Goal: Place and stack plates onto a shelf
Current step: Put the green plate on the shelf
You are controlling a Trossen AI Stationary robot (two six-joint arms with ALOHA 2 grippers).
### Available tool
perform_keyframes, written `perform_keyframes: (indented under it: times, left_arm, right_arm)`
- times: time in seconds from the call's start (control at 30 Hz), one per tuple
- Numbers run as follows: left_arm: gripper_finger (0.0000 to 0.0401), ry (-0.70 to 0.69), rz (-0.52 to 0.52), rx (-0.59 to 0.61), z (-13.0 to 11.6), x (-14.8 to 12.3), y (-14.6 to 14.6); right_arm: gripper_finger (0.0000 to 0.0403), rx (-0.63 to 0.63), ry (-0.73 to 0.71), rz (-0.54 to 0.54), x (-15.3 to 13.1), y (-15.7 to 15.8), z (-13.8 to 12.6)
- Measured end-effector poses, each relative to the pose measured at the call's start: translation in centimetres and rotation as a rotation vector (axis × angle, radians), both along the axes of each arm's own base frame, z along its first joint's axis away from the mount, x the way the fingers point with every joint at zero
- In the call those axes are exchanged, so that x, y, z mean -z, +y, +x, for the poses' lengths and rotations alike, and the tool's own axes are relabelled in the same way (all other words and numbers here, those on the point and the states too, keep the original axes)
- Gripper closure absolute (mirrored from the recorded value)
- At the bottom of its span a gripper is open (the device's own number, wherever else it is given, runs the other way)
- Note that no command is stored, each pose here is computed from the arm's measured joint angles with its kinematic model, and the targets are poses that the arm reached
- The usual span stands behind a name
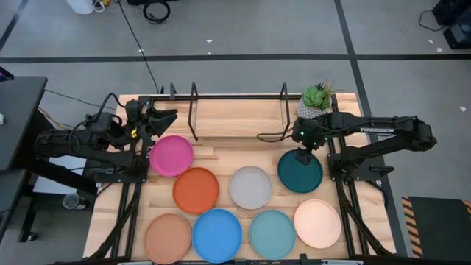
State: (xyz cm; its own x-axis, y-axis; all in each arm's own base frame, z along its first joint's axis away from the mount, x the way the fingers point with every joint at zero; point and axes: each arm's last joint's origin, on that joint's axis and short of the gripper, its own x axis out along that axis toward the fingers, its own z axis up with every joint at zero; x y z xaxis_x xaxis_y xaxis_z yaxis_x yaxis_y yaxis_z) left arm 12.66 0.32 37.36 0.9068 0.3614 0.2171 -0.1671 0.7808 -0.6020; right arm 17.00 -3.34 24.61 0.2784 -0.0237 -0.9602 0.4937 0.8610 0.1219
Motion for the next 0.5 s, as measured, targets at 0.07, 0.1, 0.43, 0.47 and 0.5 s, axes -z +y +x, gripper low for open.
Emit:
perform_keyframes:
  times: [0.07,0.1,0.43,0.47,0.5]
  left_arm:
    - [0.0211,0.012,0.002,0.000,0.0,0.1,0.0]
    - [0.0211,0.015,0.002,-0.001,0.0,0.1,0.0]
    - [0.0211,0.024,0.004,-0.013,0.0,0.2,0.1]
    - [0.0211,0.025,0.005,-0.015,0.0,0.2,0.1]
    - [0.0211,0.026,0.005,-0.015,0.0,0.2,0.1]
  right_arm:
    - [0.0113,-0.059,-0.015,0.021,0.0,0.0,0.2]
    - [0.0112,-0.099,-0.016,0.030,0.0,0.2,0.4]
    - [0.0148,-0.526,-0.029,0.026,-1.3,3.8,5.7]
    - [0.0152,-0.571,-0.029,0.016,-1.5,4.1,6.5]
    - [0.0156,-0.610,-0.034,0.006,-1.6,4.2,7.3]
